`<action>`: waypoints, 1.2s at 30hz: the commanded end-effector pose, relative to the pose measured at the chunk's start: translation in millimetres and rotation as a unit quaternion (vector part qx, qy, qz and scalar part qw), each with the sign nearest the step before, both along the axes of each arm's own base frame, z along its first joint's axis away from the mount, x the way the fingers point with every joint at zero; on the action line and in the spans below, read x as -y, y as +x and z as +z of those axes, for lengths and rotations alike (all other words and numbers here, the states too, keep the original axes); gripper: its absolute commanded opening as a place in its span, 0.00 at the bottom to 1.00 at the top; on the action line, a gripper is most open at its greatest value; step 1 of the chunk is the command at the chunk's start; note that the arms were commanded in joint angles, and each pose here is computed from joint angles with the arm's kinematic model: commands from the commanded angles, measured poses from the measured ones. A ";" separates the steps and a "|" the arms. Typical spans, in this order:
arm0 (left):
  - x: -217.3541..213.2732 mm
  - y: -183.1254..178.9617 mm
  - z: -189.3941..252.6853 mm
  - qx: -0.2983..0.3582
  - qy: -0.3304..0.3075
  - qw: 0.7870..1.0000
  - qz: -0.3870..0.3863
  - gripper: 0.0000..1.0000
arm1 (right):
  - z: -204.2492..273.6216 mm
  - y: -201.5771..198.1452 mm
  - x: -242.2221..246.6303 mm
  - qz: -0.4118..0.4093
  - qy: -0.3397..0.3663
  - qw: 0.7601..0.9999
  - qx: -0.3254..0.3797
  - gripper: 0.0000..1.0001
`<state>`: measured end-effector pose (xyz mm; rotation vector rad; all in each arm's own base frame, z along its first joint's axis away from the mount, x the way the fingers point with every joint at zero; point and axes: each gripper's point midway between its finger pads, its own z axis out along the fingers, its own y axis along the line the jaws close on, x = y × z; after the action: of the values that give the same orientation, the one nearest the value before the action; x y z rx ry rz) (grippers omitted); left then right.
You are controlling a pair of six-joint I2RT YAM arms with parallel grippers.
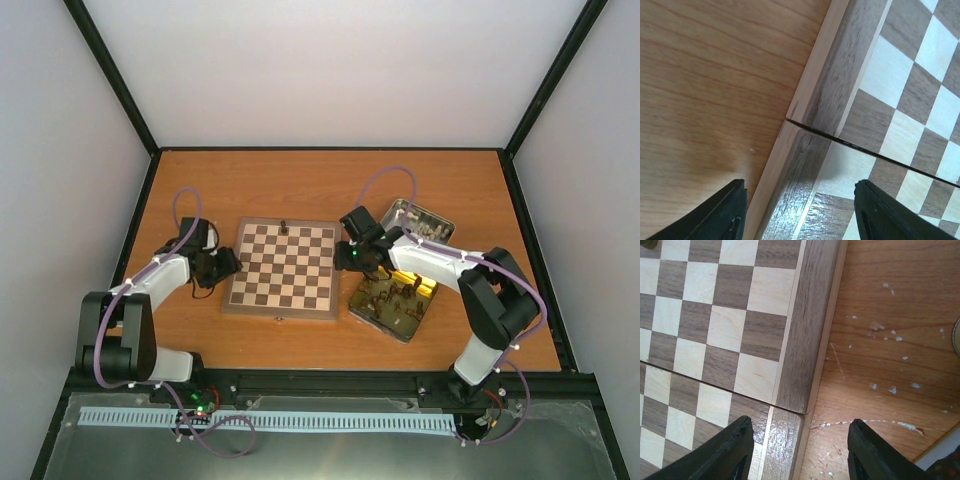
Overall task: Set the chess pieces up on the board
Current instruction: Adjust the chessboard at the center of the board.
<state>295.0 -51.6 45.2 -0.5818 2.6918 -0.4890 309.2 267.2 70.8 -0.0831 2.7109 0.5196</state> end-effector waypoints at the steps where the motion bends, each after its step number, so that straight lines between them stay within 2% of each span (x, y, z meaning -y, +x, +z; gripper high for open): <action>1: 4.0 1.7 -0.9 0.010 -0.021 1.000 0.002 0.57 | -5.6 -0.6 -2.0 0.011 -0.012 1.000 0.004 0.52; 13: 24.7 -21.9 -11.6 -0.016 -0.088 0.996 -0.007 0.46 | -3.3 -3.6 -4.2 0.016 0.000 1.000 0.006 0.51; 20: 12.0 -22.1 -1.5 -0.003 -0.053 0.999 0.011 0.47 | 24.7 -2.0 5.6 -0.014 0.015 0.999 0.041 0.51; 27: -2.1 -2.2 60.6 0.090 0.000 0.996 -0.002 0.53 | 47.5 -19.6 65.9 -0.088 -0.043 0.992 0.083 0.52; 31: 5.7 1.6 106.5 0.179 0.008 0.982 -0.060 0.57 | 44.3 -45.5 106.5 -0.117 -0.097 0.986 0.072 0.52; 36: 11.8 -1.6 145.3 0.248 0.016 0.964 -0.097 0.61 | 30.3 -69.2 133.2 -0.142 -0.133 0.980 0.040 0.52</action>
<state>294.6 -58.6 159.1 -0.3098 2.3517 -0.5669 261.8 167.8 119.1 0.1317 2.5719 0.2556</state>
